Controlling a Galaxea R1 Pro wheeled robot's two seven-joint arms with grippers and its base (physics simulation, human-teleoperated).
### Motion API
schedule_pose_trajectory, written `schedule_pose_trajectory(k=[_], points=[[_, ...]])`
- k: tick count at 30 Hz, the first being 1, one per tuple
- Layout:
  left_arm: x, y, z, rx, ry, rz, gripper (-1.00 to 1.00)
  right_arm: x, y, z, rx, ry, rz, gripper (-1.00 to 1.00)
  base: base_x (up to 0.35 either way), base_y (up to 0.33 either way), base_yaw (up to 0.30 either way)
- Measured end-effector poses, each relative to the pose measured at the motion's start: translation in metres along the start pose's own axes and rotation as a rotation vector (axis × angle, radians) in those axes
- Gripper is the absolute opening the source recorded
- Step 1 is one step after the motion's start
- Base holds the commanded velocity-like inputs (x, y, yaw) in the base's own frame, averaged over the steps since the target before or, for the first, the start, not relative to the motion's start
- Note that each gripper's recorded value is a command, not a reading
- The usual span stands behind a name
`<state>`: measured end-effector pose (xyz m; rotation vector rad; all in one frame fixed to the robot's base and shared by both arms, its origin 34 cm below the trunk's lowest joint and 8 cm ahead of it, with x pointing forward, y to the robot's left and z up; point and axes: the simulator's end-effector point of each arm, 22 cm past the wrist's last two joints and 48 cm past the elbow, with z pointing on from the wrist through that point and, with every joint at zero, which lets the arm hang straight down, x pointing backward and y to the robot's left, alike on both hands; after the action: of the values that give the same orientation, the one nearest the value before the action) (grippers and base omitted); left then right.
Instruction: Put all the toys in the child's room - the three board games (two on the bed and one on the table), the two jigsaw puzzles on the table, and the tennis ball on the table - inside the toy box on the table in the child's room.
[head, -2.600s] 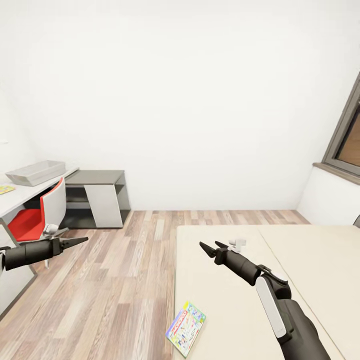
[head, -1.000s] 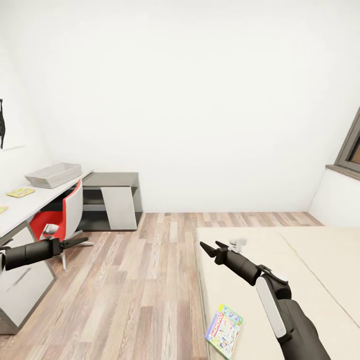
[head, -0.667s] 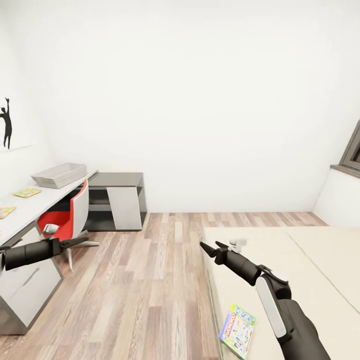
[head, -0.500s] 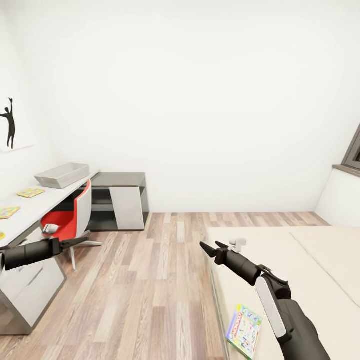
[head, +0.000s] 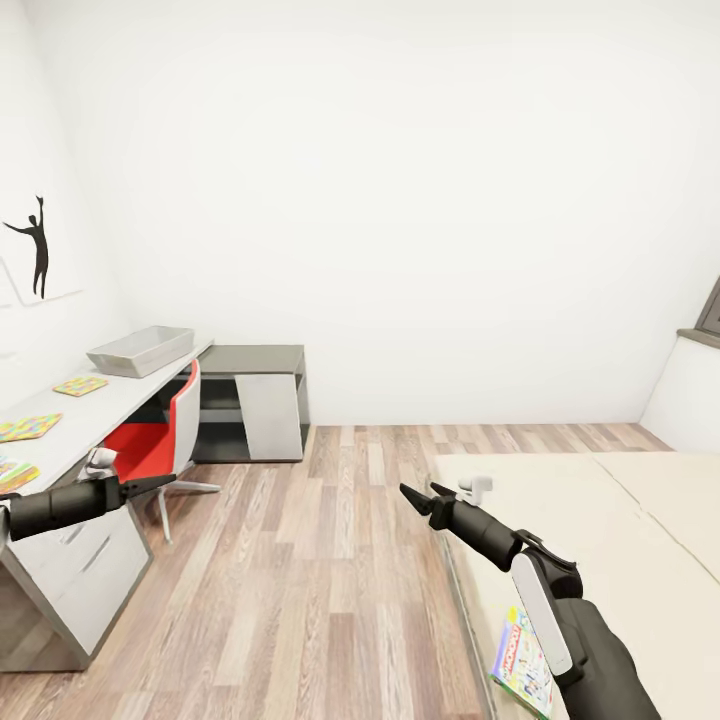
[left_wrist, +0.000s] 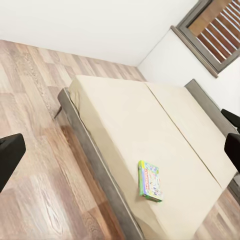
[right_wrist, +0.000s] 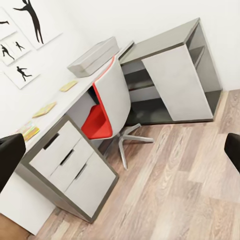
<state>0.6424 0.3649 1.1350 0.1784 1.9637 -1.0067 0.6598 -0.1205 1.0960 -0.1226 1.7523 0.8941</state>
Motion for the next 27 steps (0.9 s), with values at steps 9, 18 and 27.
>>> schedule_pose_trajectory(k=[9, 18, 27], points=[[0.0, -0.0002, 0.0, 0.0, 0.0, -0.001, 1.0, 0.0, -0.0001, -0.0004, 0.0, 0.0, 0.002, 1.0, 0.051, 0.286, -0.233], [-0.0001, -0.0003, -0.0004, 0.0, -0.001, -0.001, 1.0, -0.0001, 0.0001, -0.0006, -0.001, 0.0, 0.003, 1.0, 0.196, 0.243, -0.278], [-0.0011, 0.0, -0.0013, 0.0, -0.005, -0.002, 1.0, -0.0001, 0.0004, -0.0005, -0.001, -0.001, 0.004, 1.0, 0.246, 0.208, -0.28]])
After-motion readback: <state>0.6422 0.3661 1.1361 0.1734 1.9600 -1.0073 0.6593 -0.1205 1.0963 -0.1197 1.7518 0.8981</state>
